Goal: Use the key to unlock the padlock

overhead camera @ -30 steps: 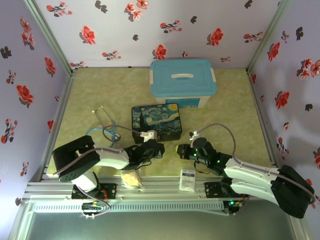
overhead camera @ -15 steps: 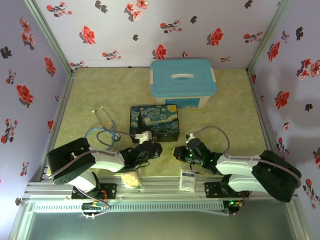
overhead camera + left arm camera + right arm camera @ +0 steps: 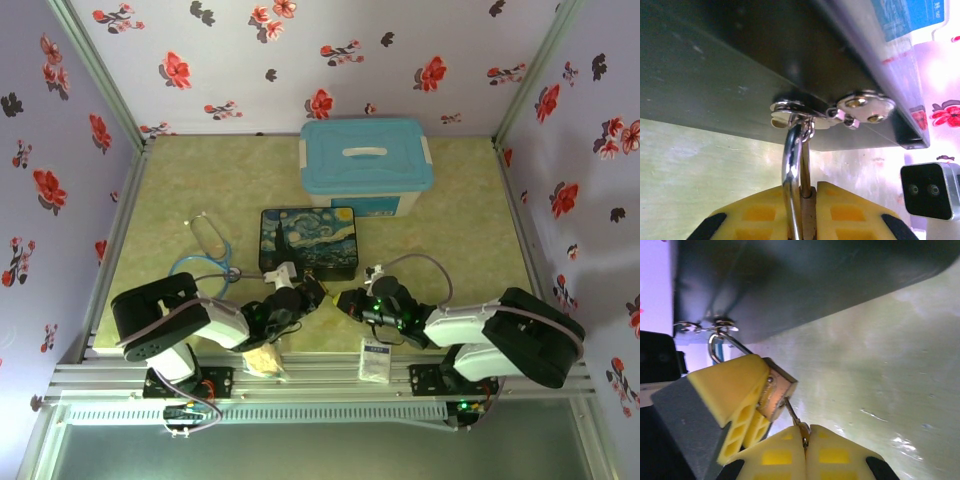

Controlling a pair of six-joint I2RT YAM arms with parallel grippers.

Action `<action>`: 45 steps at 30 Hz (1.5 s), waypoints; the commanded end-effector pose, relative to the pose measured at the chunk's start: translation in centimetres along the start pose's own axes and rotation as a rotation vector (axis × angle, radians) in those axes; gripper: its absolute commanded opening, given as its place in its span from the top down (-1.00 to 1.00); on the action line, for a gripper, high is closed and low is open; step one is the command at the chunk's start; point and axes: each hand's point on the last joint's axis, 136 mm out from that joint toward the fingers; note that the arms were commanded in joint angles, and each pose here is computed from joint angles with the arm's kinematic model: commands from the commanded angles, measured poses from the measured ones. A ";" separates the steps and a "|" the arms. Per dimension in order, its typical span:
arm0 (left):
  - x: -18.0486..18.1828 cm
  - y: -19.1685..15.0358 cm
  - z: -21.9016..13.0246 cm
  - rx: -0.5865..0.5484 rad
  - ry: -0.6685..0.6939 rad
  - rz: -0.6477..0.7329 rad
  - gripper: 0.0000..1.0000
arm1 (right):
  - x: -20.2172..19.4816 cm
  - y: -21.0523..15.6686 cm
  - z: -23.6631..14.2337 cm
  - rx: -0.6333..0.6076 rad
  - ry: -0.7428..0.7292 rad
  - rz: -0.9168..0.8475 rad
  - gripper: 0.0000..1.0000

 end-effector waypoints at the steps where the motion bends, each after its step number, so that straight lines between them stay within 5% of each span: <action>1: -2.1 1.4 -0.3 -0.071 -0.084 -0.046 1.00 | 1.4 -0.3 -0.1 0.009 0.071 0.004 1.00; 29: -3.4 2.7 -1.9 -0.118 -0.183 -0.128 1.00 | 5.5 1.7 0.3 -0.040 0.345 -0.004 1.00; 45: -9.3 2.3 -1.9 -0.052 -0.374 -0.211 1.00 | 7.5 3.1 -0.1 0.064 0.431 0.006 1.00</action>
Point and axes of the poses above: each hand's point on the last joint's axis, 136 mm out from that joint toward the fingers, its own z axis out along the fingers, its own x axis along the line the jaws close on, y = z × x, and after that the axes turned 4 degrees about z, right-handed
